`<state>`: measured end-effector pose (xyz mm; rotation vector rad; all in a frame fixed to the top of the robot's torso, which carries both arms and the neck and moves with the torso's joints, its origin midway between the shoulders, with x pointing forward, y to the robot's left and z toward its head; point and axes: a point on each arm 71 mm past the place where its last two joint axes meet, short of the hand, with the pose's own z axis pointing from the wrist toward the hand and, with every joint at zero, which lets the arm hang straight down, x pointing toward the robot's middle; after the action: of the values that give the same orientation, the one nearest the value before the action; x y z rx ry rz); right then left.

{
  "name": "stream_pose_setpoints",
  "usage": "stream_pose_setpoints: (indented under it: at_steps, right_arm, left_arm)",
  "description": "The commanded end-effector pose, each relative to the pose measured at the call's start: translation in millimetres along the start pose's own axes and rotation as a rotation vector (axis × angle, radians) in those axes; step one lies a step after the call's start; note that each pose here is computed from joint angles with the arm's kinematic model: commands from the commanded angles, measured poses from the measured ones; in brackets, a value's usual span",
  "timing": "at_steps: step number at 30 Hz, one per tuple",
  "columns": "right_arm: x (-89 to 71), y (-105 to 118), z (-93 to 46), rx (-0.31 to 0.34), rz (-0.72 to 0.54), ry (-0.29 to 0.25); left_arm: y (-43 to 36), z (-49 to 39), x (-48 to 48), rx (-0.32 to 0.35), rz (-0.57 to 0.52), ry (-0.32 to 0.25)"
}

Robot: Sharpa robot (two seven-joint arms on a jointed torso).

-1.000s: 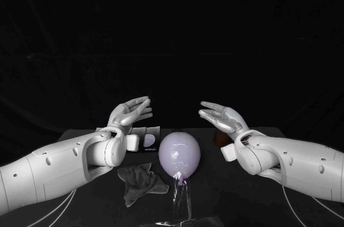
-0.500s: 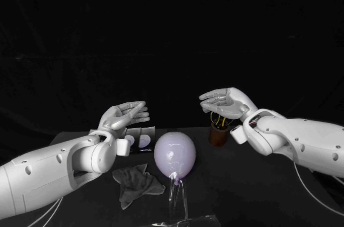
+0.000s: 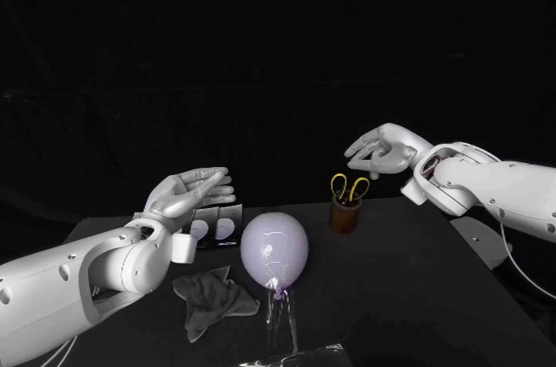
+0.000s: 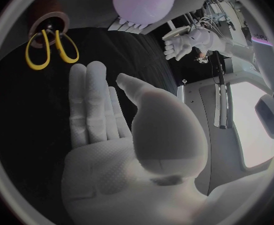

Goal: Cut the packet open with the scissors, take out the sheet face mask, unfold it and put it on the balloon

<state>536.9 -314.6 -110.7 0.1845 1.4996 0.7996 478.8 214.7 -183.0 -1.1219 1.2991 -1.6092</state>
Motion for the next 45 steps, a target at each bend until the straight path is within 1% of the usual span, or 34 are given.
stream_pose_setpoints:
  at_steps: [1,4,8,10,11,13,17,22,25,31,39,45]
  right_arm:
    - [-5.9,-7,0.4,0.041,-0.223,0.034]
    - [-14.7,-11,0.8,0.056,-0.304,0.013]
    - [-20.9,-15,1.4,0.085,-0.37,0.009]
    - [-22.4,-18,2.0,0.109,-0.405,0.022]
    - [-23.1,-21,2.7,0.133,-0.433,0.038]
    - [-23.5,-25,3.5,0.157,-0.458,0.058]
    - [-22.4,-28,4.7,0.18,-0.485,0.086]
    - [-18.0,-33,6.3,0.196,-0.495,0.117]
    - [-15.7,-34,7.2,0.199,-0.495,0.124]
    - [-7.2,-35,11.5,0.194,-0.471,0.143]
    - [9.0,-35,16.8,0.185,-0.442,0.186]
    - [15.8,-36,18.9,0.192,-0.435,0.207]
  left_arm:
    - [-3.3,-1.3,5.1,0.014,-0.016,0.047]
    - [-4.3,-2.7,5.1,0.013,-0.018,0.049]
    - [-4.9,-3.6,4.5,0.012,-0.017,0.047]
    - [-5.0,-3.6,4.3,0.01,-0.015,0.045]
    - [-5.0,-3.7,4.2,0.01,-0.015,0.045]
    - [-5.0,-3.7,4.0,0.009,-0.014,0.044]
    - [-4.8,-3.6,2.6,0.006,-0.011,0.038]
    - [-4.6,-3.3,0.3,0.004,-0.006,0.029]
    - [-4.5,-3.2,-0.4,0.004,-0.004,0.026]
    - [-4.4,-3.0,-2.0,0.002,-0.001,0.021]
    - [-4.0,-2.5,-2.1,0.0,-0.001,0.021]
    - [-3.9,-2.6,-3.0,-0.003,0.0,0.019]
